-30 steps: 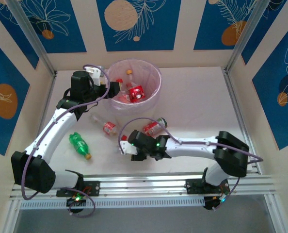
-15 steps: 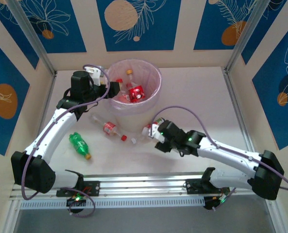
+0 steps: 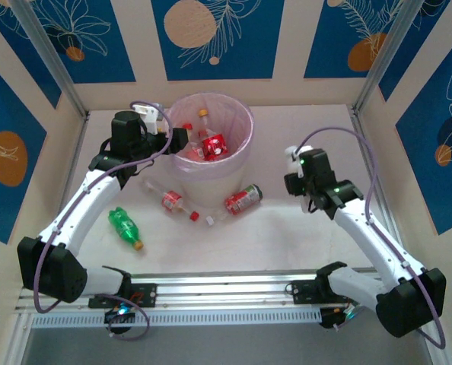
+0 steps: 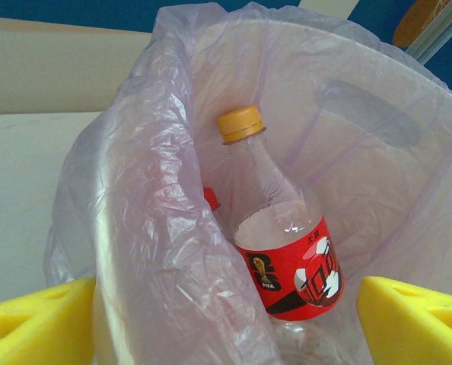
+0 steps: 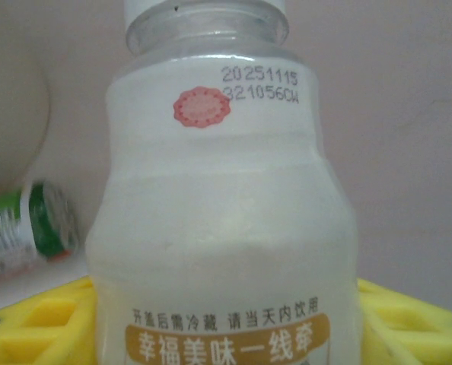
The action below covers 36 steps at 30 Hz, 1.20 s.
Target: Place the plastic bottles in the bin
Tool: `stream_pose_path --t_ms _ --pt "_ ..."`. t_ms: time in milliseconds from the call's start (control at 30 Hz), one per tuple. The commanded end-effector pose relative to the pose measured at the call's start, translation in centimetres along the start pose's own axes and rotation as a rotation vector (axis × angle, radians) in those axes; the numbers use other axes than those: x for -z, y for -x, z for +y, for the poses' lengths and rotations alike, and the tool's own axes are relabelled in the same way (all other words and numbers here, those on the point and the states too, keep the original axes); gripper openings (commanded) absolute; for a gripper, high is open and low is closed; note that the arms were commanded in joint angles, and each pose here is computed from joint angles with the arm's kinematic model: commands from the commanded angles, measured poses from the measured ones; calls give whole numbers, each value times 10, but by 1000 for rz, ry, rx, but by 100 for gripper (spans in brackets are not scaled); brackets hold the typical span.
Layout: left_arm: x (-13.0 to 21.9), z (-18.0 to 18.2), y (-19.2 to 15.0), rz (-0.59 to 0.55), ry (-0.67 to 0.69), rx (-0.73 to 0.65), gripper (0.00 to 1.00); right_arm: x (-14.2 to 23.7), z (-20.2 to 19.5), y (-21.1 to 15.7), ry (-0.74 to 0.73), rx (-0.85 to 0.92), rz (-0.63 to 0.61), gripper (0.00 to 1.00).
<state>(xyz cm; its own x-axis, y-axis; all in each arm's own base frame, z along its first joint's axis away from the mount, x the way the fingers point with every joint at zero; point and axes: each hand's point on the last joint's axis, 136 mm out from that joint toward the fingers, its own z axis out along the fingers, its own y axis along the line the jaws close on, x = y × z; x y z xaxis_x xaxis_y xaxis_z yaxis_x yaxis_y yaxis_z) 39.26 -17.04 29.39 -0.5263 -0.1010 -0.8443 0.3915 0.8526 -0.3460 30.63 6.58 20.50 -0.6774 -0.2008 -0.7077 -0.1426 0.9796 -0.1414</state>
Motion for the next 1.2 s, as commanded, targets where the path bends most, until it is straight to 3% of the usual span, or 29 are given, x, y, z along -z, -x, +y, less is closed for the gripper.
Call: stream_pose_path --t_ms 0,233,367,567,833,1167 --pt "-16 7 -74 243 11 8 85 15 -10 53 24 -117 -126 44" --pt "-17 6 -76 248 10 5 85 59 4 149 136 -134 -365 42" --pt "-18 7 -77 253 15 2 85 101 42 201 228 -60 -562 41" --pt "-19 6 -78 256 13 3 85 139 104 254 340 51 -707 42" --pt "-18 6 -78 256 15 -2 85 118 177 272 495 109 -669 42" --pt "-18 6 -79 257 18 -4 85 47 233 230 599 133 -454 42"
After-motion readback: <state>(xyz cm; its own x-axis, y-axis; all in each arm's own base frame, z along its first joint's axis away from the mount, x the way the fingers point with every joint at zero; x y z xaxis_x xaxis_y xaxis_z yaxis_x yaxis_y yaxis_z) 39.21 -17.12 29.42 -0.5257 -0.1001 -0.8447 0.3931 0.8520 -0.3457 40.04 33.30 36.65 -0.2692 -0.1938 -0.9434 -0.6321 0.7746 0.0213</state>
